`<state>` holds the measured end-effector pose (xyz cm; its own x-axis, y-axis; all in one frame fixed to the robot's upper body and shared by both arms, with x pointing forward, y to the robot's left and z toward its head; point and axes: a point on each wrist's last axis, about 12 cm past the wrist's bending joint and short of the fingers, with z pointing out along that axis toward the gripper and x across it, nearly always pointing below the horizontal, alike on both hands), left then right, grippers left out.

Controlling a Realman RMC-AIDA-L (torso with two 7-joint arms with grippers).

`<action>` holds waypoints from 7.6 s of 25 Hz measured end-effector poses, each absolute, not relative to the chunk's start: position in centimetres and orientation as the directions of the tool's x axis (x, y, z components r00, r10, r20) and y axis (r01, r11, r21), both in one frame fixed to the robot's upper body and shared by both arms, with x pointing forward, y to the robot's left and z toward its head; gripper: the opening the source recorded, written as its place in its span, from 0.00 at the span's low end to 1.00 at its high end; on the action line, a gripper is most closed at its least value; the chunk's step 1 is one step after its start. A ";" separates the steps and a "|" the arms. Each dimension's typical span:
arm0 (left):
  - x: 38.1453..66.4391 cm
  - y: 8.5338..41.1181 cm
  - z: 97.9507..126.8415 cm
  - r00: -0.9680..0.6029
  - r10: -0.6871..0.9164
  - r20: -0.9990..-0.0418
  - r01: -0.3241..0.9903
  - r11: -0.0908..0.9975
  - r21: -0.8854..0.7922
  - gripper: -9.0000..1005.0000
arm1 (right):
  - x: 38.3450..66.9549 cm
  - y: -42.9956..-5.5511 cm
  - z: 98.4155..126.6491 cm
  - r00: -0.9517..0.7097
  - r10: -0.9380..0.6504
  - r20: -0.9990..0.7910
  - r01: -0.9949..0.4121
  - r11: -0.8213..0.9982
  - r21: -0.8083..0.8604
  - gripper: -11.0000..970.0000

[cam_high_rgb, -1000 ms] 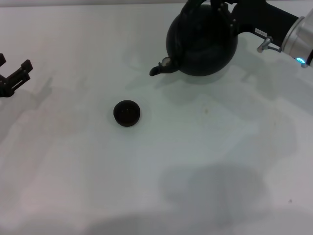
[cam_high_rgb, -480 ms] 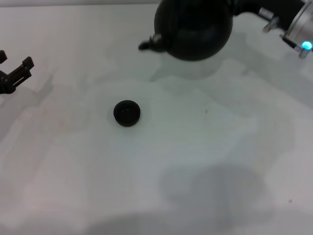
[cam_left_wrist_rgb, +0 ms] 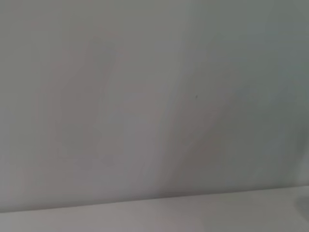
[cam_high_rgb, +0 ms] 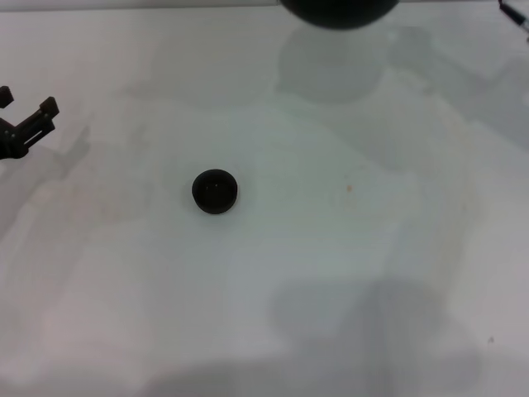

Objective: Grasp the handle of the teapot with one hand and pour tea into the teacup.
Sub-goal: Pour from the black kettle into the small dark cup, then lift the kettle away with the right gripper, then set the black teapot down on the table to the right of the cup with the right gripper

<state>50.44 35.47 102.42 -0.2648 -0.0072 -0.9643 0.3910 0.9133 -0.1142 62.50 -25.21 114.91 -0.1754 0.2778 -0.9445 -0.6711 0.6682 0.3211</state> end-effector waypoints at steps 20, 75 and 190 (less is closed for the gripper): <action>49.9 35.6 102.0 -0.277 -0.010 -0.961 0.382 0.916 -0.120 0.79 | 57.1 -19.2 115.8 0.072 -0.338 -0.939 -0.583 0.749 -0.314 0.15; 50.0 35.5 101.4 -0.298 0.011 -0.955 0.363 0.926 -0.102 0.79 | 51.9 -13.9 111.8 0.219 -0.578 -0.786 -0.618 0.542 -0.570 0.13; 49.9 35.3 101.2 -0.300 0.020 -0.954 0.374 0.922 -0.098 0.79 | 52.3 -23.4 107.1 0.000 -0.329 -0.944 -0.647 0.720 -0.251 0.11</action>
<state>49.94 35.25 101.23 -0.2996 0.0204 -0.9538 0.3743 0.9221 -0.0979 52.29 -23.43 107.06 0.0002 -0.3285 -0.9445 -0.6470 0.7201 -0.2506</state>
